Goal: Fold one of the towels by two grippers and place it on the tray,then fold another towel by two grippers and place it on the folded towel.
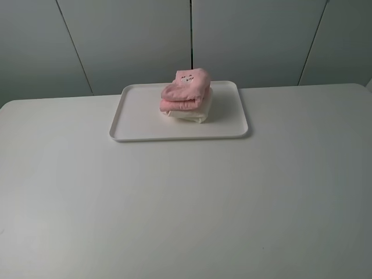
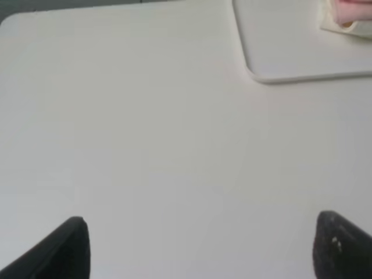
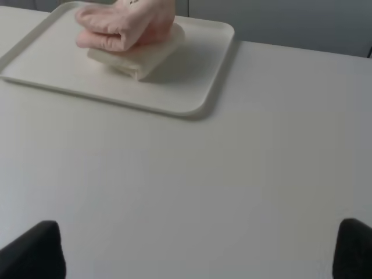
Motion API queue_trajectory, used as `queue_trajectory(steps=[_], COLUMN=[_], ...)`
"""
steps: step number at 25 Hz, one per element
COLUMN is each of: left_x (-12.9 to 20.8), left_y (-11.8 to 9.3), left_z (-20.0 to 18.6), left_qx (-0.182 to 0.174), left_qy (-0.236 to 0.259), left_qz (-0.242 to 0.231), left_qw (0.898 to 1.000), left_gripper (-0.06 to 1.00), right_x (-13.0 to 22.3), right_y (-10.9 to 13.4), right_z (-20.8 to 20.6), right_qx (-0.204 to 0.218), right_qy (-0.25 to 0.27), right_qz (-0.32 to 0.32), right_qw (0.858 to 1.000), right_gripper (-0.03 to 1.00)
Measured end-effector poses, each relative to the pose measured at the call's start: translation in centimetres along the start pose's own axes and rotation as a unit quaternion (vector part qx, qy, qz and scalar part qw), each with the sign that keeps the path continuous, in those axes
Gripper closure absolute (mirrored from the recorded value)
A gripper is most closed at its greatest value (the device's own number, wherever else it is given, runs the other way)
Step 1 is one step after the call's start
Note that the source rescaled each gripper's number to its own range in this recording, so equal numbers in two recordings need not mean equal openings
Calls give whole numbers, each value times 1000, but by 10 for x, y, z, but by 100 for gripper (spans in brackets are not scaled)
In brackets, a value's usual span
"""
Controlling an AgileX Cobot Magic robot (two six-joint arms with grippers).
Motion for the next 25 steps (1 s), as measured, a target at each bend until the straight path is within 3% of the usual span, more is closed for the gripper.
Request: queue_trajectory(steps=[16,21,25], left_x=[-3,-3,-2], left_y=[-1,0,3], left_z=[6,6,6], left_qx=[1,-3,-27], left_qy=[-15,-14,-11], left_qz=[0,-2,-15], left_qw=[1000,1000,999], left_gripper=[-5,-5,-5], right_x=[0,-3,-4], right_y=[3,-8,-15], right_z=[0,1,1], right_qx=[-6,70,120], right_qy=[-2,-16,-25], right_qz=[13,54,82], right_qw=[1000,996,989], right_gripper=[-3,-3,-3])
Point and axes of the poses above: a point on each arm's last joint axis where the gripper is mounted, z pointing out along that axis toward the gripper, y along the wrist's bending axis when the last joint is at zero, x = y × z, the point moved 8 cm from there along z, pointing out along that axis toward the gripper, and after that the axes turned 8 degrees about z, right-handed, at the moved point
